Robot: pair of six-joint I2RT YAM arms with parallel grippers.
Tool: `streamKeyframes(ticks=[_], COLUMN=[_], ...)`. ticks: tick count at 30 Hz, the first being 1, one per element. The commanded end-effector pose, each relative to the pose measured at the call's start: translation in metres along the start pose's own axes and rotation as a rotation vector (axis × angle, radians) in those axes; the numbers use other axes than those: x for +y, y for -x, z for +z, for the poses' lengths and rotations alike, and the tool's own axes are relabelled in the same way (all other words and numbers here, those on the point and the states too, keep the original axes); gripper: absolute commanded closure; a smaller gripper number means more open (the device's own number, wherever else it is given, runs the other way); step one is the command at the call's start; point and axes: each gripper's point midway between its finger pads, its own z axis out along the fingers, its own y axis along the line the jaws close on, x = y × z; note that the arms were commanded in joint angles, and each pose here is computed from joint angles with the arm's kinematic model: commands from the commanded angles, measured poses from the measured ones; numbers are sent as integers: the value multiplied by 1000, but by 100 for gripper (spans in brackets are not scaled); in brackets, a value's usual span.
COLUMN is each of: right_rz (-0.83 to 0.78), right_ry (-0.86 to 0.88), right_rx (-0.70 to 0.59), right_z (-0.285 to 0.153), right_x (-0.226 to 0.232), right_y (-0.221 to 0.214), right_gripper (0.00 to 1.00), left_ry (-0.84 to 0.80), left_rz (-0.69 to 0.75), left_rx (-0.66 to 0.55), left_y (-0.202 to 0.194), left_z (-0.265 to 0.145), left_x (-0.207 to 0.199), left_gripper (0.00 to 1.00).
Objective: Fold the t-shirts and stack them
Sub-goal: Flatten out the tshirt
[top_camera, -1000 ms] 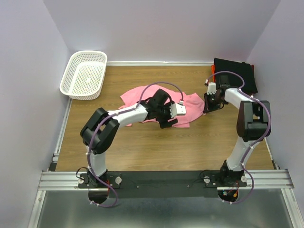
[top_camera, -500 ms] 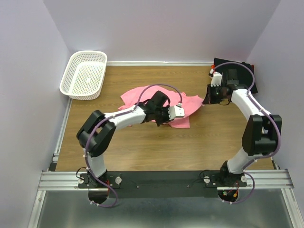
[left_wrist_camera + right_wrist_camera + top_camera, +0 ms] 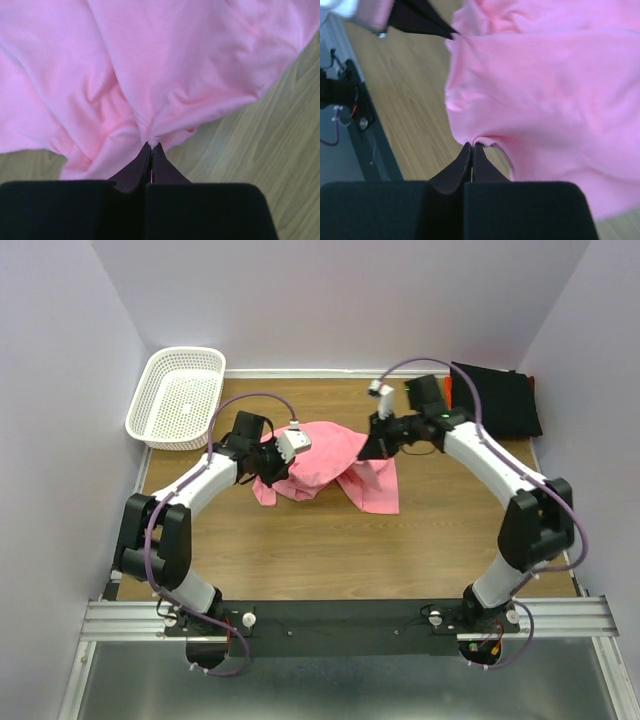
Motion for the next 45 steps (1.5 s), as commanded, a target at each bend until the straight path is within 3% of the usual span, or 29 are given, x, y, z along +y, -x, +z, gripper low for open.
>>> streamKeyframes(ticks=[1,3,5,6,7,8,10,11,12,15,21,25,30,40,43,44,45], right_rz=[-52,-76,-85,-76,-63,-79,-84,-74,-64,6,114,151,193,216,215,219,221], right_ry=[119,152,201,234,234,203,153,129,113,58,-159,-249,-300,-328,-330,-332,-332], right_rx=[73,93,136,138,138,116,112,109,99,84,190,233,280,297,309,313,319], right_z=[59,78,96,96,94,86,75,69,60,32,14,14,22,18,18,18,18], right_x=[38,54,74,82,81,78,69,63,59,32,-22,-43,-63,-72,-74,-74,-75], right_y=[0,2,-8,-7,-7,-1,-9,-11,-12,-27,-89,-107,-120,-128,-131,-133,-135], right_gripper=[99,99,98,79,67,43,22,18,18,18,37,41,44,45,45,45,45], left_ry=[-78,-62,-40,-49,-45,-33,-25,-8,0,-7,-99,-138,-136,-155,-177,-185,-201], left_rz=[-147,-189,-247,-270,-274,-280,-232,-204,-184,-90,121,227,288,356,354,355,353], left_rx=[17,31,16,29,30,24,22,10,1,-17,57,106,188,237,264,271,278], left_y=[-37,-48,-56,-63,-64,-63,-59,-52,-48,-30,-21,-22,-39,-52,-61,-64,-67], left_z=[-5,-8,-19,-20,-23,-30,-36,-43,-47,-51,-27,-2,15,44,54,56,60], left_x=[-4,8,26,28,32,40,45,47,47,35,-39,-78,-88,-99,-100,-101,-103], left_gripper=[100,100,84,64,56,44,38,34,29,29,37,37,37,37,42,47,57])
